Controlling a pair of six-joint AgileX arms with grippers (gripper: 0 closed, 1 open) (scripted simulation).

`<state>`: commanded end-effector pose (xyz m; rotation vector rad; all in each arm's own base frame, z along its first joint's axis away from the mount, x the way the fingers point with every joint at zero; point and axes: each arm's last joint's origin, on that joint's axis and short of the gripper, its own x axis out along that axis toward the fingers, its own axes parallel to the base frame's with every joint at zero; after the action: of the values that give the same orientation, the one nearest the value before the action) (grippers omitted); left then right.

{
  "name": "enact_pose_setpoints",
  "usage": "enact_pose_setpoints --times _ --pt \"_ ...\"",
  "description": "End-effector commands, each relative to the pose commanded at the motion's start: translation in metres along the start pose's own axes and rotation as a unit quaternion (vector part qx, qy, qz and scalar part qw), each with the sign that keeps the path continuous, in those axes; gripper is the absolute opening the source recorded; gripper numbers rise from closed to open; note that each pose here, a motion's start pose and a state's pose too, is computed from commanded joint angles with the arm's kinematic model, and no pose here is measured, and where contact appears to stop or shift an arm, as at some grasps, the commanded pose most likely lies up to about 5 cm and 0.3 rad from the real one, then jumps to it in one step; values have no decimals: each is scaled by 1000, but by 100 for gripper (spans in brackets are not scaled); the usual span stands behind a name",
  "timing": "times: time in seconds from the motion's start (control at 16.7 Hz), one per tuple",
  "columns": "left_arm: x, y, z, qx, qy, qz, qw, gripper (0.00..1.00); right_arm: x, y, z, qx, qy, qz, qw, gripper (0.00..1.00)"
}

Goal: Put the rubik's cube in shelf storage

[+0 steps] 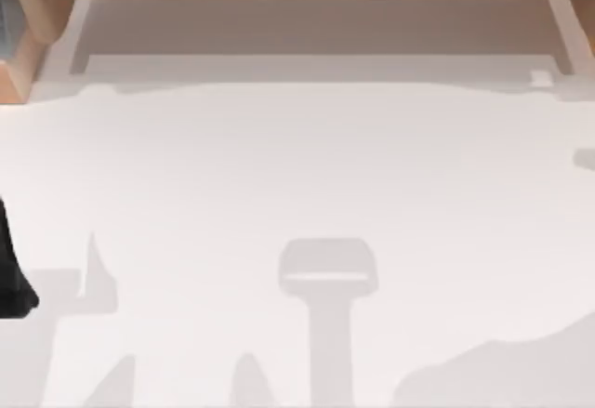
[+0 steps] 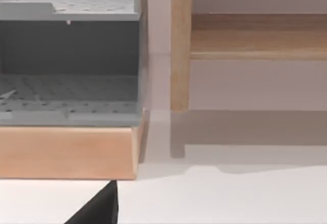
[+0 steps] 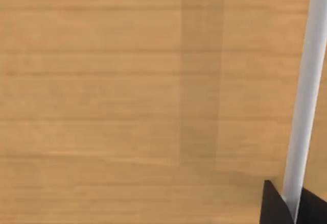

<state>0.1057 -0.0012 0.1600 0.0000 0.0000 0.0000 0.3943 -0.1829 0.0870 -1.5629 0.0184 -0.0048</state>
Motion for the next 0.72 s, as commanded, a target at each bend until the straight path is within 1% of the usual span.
enact_pose_setpoints --times 0.24,0.54,0.72 --pt "0 0 0 0 0 0 1000 100 -29 -1 1 -2 0 -3 1000 0" --pt "0 0 0 0 0 0 1000 100 -30 0 1 -1 0 -2 1000 0" --pt "0 0 0 0 0 0 1000 100 -45 1 1 0 -2 0 1000 0"
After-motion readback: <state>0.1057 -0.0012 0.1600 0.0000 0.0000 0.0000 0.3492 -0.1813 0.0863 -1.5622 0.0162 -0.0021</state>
